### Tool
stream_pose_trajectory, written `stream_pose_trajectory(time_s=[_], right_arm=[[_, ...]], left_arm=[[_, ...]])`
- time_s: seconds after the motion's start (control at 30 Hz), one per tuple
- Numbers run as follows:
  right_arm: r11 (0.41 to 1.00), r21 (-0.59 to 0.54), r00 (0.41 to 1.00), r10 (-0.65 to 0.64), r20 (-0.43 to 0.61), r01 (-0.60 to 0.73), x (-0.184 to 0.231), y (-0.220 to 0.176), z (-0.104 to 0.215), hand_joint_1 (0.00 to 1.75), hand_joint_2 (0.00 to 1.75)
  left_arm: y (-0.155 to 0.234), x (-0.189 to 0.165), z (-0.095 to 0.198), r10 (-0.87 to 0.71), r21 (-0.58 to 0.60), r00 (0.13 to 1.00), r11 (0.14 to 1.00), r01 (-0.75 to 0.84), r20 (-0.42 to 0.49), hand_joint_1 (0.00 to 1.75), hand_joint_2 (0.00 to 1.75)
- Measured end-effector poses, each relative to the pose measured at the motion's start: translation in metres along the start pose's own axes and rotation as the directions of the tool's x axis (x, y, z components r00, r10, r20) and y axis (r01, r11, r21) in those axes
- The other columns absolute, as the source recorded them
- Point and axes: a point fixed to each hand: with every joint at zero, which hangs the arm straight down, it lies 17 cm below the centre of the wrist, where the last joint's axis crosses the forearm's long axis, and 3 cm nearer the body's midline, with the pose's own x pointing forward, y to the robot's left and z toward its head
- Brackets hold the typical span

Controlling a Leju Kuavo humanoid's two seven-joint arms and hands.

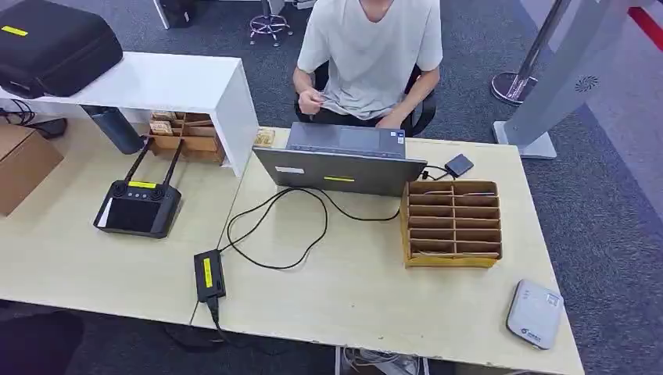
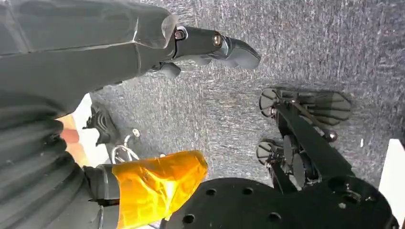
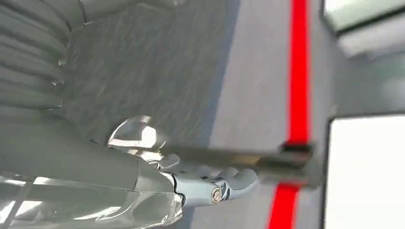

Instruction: Pass the card to the sensor for recognition and then transmit it.

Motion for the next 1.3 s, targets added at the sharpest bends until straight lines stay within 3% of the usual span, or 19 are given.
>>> stream_pose_trajectory(time_s=[0.17,0.3,0.4,0.57,0.87,1.3], right_arm=[[0.980,0.197,0.992,-0.044,0.118,0.020,0.078,0.083,0.013,0.00,1.75],[0.918,0.394,0.975,-0.052,0.217,-0.039,0.133,0.174,0.053,0.00,1.75],[0.826,0.530,0.933,-0.013,0.360,-0.193,0.171,0.253,0.105,0.00,1.75],[0.676,0.601,0.824,0.016,0.566,-0.426,0.202,0.343,0.186,0.00,1.75],[0.526,0.444,0.542,0.037,0.840,-0.725,0.230,0.424,0.280,0.00,1.75],[0.450,0.204,0.240,0.023,0.971,-0.870,0.235,0.473,0.356,0.00,1.75]], left_arm=[[0.003,-0.006,0.001,-0.011,-0.003,1.000,1.000,0.011,-0.027,0.00,1.75],[0.011,-0.009,0.003,-0.017,0.008,0.999,1.000,0.017,-0.030,0.00,1.75],[0.012,-0.008,0.003,-0.031,0.013,0.999,0.999,0.031,-0.024,0.00,1.75],[0.013,-0.013,0.004,-0.056,0.012,0.998,0.998,0.057,-0.024,0.00,1.75],[0.011,-0.018,0.005,-0.121,0.002,0.992,0.993,0.121,-0.028,0.00,1.75],[0.009,-0.021,0.003,-0.231,-0.005,0.972,0.973,0.231,-0.044,0.00,1.75]])
